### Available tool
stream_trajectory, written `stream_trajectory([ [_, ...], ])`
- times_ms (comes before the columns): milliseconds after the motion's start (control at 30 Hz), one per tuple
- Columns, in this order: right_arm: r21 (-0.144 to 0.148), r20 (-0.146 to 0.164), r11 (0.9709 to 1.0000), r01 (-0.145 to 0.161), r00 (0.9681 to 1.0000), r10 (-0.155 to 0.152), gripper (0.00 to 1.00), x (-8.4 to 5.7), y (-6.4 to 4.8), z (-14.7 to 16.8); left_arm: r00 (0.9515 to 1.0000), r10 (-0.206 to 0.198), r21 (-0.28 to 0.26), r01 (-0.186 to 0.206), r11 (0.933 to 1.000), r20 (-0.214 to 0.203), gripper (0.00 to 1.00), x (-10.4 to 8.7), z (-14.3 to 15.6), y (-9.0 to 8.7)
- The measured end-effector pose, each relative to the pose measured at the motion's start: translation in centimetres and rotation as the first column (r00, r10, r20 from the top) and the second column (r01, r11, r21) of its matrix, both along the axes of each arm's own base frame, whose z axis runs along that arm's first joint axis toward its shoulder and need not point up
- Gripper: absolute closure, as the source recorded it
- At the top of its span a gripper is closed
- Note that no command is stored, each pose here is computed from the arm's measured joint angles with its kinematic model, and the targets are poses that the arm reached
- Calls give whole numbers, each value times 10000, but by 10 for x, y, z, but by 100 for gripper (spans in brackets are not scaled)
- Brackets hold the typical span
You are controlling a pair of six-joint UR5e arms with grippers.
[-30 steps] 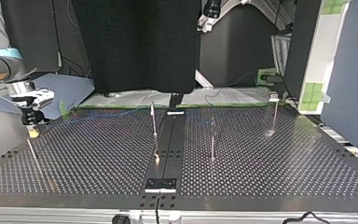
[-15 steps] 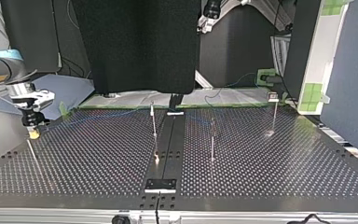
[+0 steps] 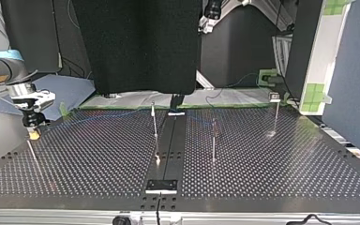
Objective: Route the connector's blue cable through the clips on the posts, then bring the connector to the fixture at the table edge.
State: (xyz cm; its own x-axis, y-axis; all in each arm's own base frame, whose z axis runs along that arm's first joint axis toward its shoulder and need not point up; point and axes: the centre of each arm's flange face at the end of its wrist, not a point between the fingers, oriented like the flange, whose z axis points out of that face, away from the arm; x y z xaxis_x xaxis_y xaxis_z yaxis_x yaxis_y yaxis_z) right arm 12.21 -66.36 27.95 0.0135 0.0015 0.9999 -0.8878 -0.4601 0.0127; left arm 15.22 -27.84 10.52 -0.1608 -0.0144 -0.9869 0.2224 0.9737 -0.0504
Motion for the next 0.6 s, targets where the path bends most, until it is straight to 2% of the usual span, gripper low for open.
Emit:
stream_trajectory([
  [200,-7,-1,10000,-1,10000,1,1,0,0,0,9999,-47,-136,49,9999,145,1,2,2,-3],
  [600,-8,-1,10000,-1,10000,1,1,0,0,0,9999,-70,-82,71,9999,135,1,1,1,-3],
])
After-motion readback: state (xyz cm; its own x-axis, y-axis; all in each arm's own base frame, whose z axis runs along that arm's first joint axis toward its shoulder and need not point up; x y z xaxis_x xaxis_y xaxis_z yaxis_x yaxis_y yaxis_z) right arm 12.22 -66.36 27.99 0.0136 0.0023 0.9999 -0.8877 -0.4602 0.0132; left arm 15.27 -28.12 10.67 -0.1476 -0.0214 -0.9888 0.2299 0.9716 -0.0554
